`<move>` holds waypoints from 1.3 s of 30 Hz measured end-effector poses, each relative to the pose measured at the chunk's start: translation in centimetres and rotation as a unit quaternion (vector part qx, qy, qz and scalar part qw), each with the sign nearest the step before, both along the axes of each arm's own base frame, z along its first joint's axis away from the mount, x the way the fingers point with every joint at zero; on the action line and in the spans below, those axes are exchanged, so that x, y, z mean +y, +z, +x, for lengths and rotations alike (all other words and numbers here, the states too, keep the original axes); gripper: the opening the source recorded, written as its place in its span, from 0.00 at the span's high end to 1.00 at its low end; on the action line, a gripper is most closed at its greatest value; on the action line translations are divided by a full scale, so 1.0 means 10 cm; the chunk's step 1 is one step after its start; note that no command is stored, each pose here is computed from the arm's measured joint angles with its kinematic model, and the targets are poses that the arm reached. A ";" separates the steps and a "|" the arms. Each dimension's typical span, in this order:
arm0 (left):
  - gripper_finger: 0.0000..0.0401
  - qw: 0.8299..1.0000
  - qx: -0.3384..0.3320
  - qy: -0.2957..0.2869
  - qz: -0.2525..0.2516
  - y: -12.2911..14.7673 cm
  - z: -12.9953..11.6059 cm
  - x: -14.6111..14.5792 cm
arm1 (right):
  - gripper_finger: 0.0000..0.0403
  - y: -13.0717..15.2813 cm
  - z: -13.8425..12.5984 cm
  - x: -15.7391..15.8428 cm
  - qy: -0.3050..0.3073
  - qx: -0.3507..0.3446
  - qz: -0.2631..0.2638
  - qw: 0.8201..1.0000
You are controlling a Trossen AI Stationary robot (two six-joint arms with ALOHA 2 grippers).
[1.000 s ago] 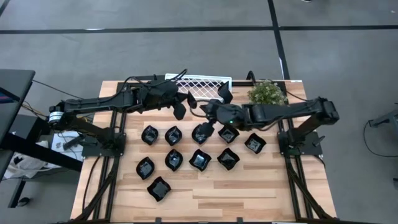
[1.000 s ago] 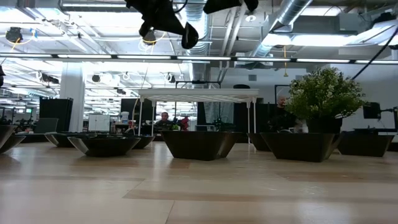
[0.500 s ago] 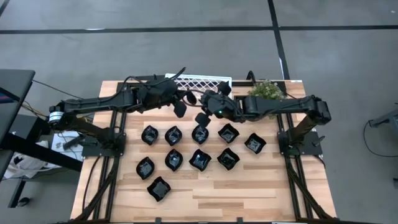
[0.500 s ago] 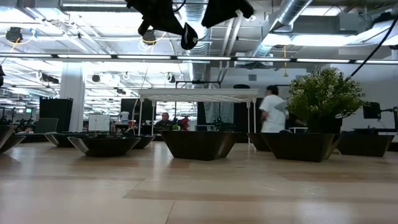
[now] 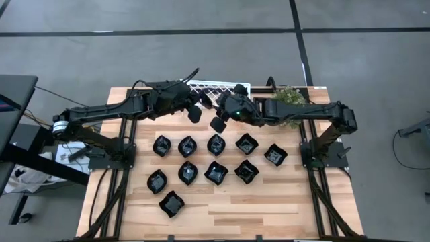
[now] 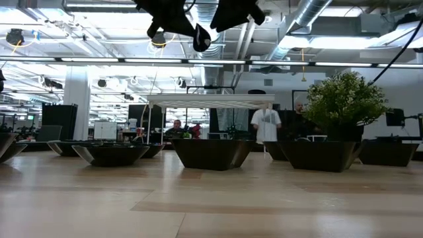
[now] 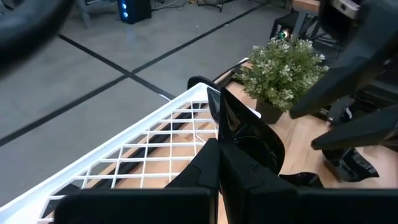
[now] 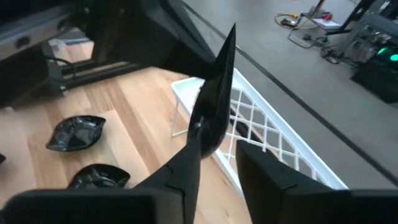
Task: Pick & Place Mini shaped plates
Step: Stack the black drop shaped plate on top of the black drop shaped plate on the shelf
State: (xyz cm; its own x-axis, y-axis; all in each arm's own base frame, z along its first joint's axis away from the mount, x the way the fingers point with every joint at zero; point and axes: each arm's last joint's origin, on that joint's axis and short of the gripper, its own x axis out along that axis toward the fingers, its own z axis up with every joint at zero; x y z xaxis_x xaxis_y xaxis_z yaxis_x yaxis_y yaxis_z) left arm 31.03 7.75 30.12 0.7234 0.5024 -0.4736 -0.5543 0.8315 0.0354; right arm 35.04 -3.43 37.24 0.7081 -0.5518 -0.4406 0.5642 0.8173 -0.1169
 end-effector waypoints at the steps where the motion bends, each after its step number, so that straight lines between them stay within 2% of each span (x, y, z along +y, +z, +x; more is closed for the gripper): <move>1: 0.99 1.000 -0.001 0.000 0.000 0.00 0.00 0.00 | 0.72 0.01 0.00 -0.02 0.003 -0.004 0.004 1.000; 7: 0.99 1.000 -0.003 0.000 0.001 0.01 0.00 0.00 | 0.60 0.02 0.01 -0.11 0.010 -0.009 -0.001 1.000; 12: 0.99 1.000 -0.005 0.000 0.001 0.01 0.00 0.00 | 0.56 0.04 0.02 -0.13 0.016 -0.016 -0.001 1.000; 39: 0.99 0.999 -0.032 -0.005 -0.002 0.05 0.04 -0.05 | 0.71 0.12 0.04 -0.29 0.027 -0.069 0.008 0.997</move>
State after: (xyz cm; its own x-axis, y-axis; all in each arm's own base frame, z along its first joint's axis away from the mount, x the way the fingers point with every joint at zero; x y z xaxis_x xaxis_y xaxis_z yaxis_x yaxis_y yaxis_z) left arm 31.41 7.22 30.58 0.7571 0.4935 -0.4280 -0.5471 0.8370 -0.0027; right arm 35.45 -6.29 38.45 0.7912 -0.5046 -0.3455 0.5287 0.8483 -0.0280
